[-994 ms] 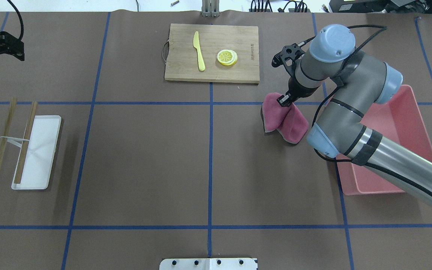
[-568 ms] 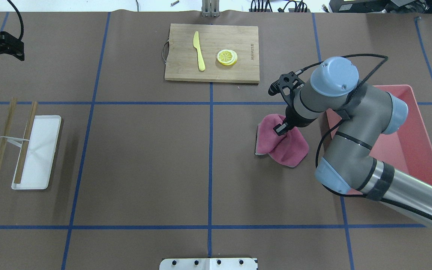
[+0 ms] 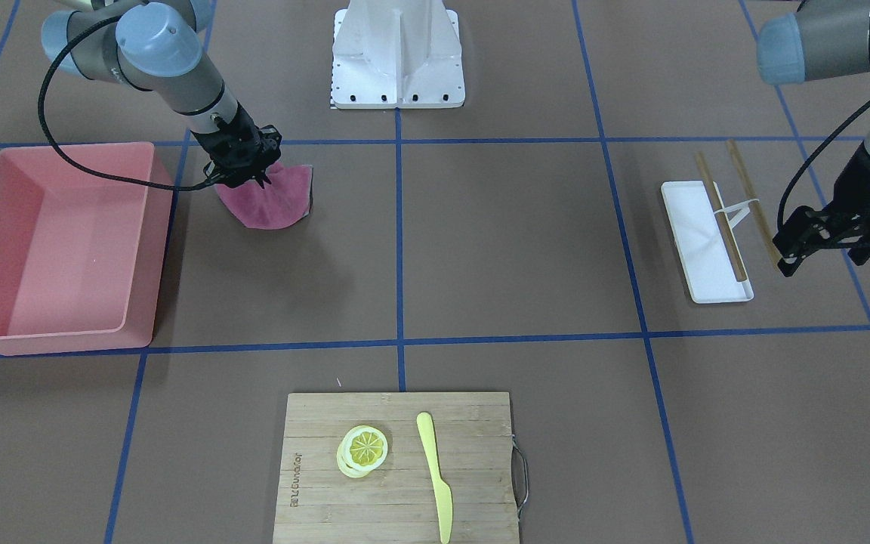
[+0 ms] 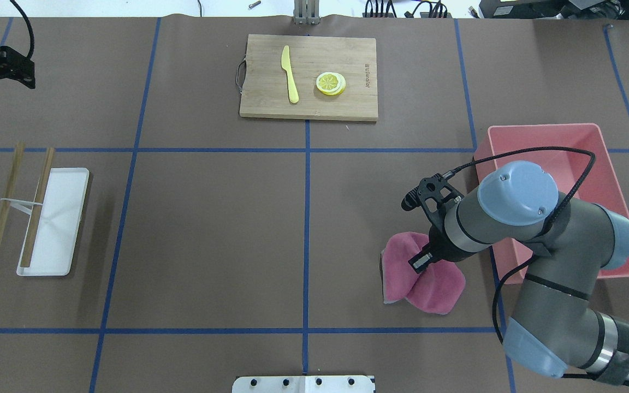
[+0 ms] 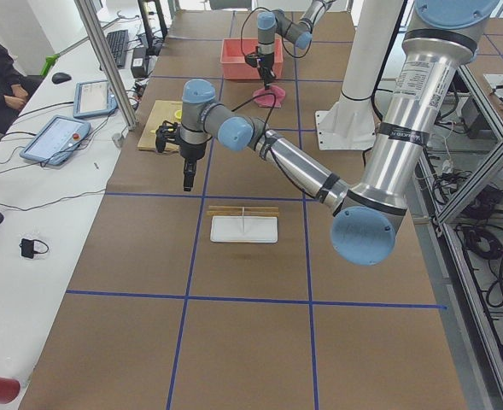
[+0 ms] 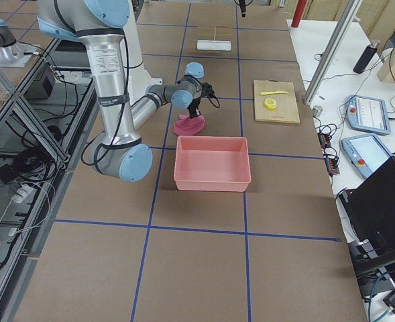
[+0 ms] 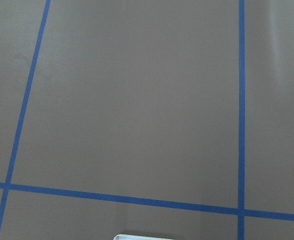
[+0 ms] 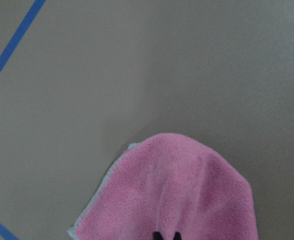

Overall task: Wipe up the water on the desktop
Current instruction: 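Drag the towel with the right gripper back and forth over the table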

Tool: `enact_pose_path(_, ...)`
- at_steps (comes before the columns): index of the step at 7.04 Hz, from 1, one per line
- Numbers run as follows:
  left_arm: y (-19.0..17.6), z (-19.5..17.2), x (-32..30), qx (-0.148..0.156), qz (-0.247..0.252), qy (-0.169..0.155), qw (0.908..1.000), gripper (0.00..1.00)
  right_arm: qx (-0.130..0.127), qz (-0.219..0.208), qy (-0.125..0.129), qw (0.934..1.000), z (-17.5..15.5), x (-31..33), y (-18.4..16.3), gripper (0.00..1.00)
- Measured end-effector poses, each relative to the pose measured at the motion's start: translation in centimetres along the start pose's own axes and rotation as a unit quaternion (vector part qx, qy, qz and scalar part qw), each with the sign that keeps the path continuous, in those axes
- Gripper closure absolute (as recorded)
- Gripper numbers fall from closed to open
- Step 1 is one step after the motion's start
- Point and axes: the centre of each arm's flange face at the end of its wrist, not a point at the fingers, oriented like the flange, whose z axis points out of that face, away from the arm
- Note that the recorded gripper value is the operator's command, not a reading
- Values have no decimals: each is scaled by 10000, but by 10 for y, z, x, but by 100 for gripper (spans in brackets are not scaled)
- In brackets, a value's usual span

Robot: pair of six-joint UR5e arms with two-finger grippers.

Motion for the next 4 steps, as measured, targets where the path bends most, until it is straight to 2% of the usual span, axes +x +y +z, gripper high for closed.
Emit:
enact_pose_path(2,0,0,1,2,6,5,10000,2,-98,-3,19,10000,15,-12,4,100)
enact_pose_path(4,-2,-2,3,13,10,16,10000,2,110,230,289,9993,19,19,-49,100)
